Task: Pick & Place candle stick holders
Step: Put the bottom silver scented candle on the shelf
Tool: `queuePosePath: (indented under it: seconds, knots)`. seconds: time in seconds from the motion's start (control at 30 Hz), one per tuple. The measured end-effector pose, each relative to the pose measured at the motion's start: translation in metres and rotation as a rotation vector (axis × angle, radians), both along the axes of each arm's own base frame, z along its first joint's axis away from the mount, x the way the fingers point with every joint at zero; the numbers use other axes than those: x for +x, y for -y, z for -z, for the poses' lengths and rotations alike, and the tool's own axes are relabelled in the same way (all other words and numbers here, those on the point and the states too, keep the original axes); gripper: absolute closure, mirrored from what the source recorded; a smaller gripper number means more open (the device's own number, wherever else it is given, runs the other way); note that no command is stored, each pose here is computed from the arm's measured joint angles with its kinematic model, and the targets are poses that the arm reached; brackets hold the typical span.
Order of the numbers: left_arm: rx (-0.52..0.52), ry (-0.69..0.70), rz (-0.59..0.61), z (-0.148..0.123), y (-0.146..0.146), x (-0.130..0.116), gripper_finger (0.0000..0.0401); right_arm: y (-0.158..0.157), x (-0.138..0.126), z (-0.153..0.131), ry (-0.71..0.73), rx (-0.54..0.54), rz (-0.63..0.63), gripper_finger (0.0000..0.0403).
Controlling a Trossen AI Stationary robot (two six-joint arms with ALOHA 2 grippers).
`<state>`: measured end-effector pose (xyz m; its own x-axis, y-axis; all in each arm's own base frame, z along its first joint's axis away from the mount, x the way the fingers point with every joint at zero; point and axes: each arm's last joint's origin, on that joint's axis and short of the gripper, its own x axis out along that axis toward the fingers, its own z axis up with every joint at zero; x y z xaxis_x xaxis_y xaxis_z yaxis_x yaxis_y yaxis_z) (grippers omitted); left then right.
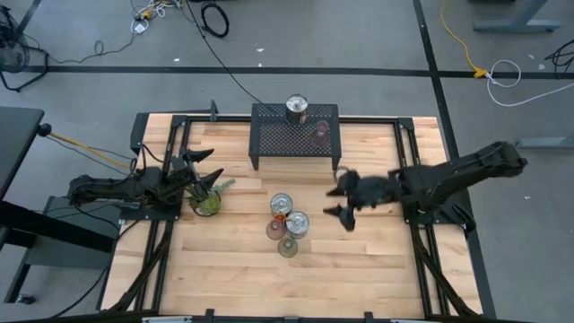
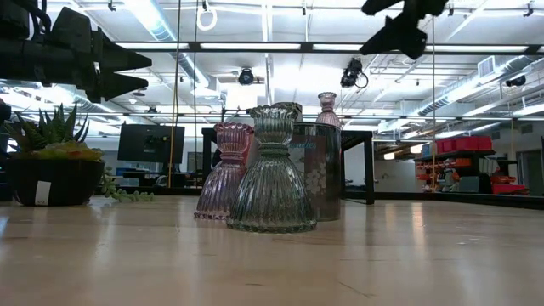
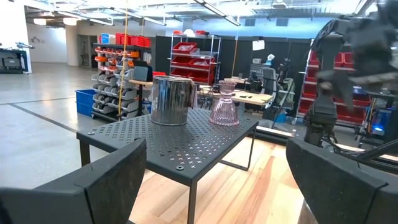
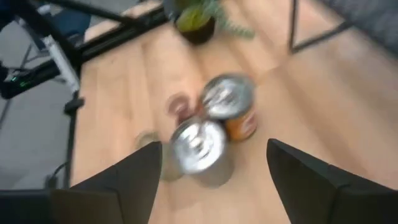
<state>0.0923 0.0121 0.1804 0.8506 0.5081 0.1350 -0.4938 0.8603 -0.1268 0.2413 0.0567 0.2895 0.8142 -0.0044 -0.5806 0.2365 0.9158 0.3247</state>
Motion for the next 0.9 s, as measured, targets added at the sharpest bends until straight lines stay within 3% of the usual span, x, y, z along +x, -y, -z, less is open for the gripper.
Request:
queuePosePath:
  seconds: [0.17, 0.33, 0.9]
  knots:
    - [0.0, 0.0, 0.0, 0.0, 0.0, 0.0, 0.0016, -0.032, 0.01, 0.026, -0.08, 0.013, 0.049, 0.0123]
    - [0.0, 0.001, 0.0, 0.0, 0.0, 0.0, 0.0016, -0.042, 0.029, 0.056, -0.135, -0.037, 0.123, 0.0123]
    - [0.0, 0.0, 0.0, 0.0, 0.0, 0.0, 0.0016, -0.027, 0.067, 0.105, -0.192, -0.073, 0.23, 0.014]
